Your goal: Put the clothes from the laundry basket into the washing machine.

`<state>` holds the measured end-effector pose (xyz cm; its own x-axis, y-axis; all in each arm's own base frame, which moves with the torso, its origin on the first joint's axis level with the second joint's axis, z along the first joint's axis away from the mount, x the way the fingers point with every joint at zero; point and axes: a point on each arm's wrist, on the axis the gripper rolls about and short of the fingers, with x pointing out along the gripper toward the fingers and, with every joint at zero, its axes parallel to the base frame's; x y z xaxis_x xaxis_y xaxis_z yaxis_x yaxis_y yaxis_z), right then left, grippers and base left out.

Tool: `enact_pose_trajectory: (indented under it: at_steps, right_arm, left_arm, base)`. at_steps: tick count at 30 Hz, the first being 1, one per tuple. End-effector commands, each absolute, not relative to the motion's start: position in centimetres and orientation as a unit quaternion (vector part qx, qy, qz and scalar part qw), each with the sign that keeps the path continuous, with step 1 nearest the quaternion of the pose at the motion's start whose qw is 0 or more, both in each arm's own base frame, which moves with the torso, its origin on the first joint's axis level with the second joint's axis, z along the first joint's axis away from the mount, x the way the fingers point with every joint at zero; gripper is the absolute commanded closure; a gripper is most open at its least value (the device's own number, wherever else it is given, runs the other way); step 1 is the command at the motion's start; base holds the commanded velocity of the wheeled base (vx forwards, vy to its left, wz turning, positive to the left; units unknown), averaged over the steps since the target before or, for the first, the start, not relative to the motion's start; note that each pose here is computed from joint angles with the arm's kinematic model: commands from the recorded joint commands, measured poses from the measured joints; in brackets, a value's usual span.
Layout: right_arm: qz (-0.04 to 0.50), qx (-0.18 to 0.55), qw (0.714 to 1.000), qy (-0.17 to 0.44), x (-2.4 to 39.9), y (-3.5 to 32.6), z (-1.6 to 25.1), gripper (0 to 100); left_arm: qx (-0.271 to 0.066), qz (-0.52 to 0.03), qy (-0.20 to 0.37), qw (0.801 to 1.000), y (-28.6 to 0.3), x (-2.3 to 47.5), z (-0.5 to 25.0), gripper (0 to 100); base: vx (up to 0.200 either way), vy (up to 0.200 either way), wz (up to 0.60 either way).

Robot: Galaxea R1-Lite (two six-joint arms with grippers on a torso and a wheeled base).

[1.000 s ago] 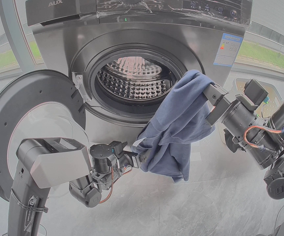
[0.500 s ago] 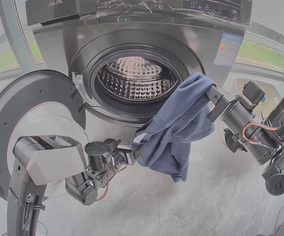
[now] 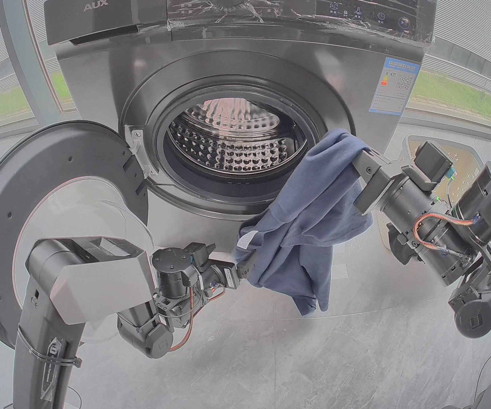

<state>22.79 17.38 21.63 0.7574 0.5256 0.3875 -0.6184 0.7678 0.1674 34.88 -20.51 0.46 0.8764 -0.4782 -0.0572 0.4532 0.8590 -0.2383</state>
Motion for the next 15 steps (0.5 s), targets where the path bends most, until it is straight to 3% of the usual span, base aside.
enact_pose_trajectory:
  at_steps: [1,15]
  right_arm:
    - [0.312,0.145,0.925,-0.16,22.7,17.5,21.6,100]
    - [0.323,0.148,0.921,-0.158,22.1,18.0,21.6,100]
  left_arm:
    - [-0.108,-0.247,0.06,0.961,-21.0,34.8,-0.2,0]
    - [-0.108,-0.238,0.046,0.964,-21.1,36.2,-0.8,0]
  base:
    - [0.0,0.0,0.0]
    - [0.0,0.0,0.0]
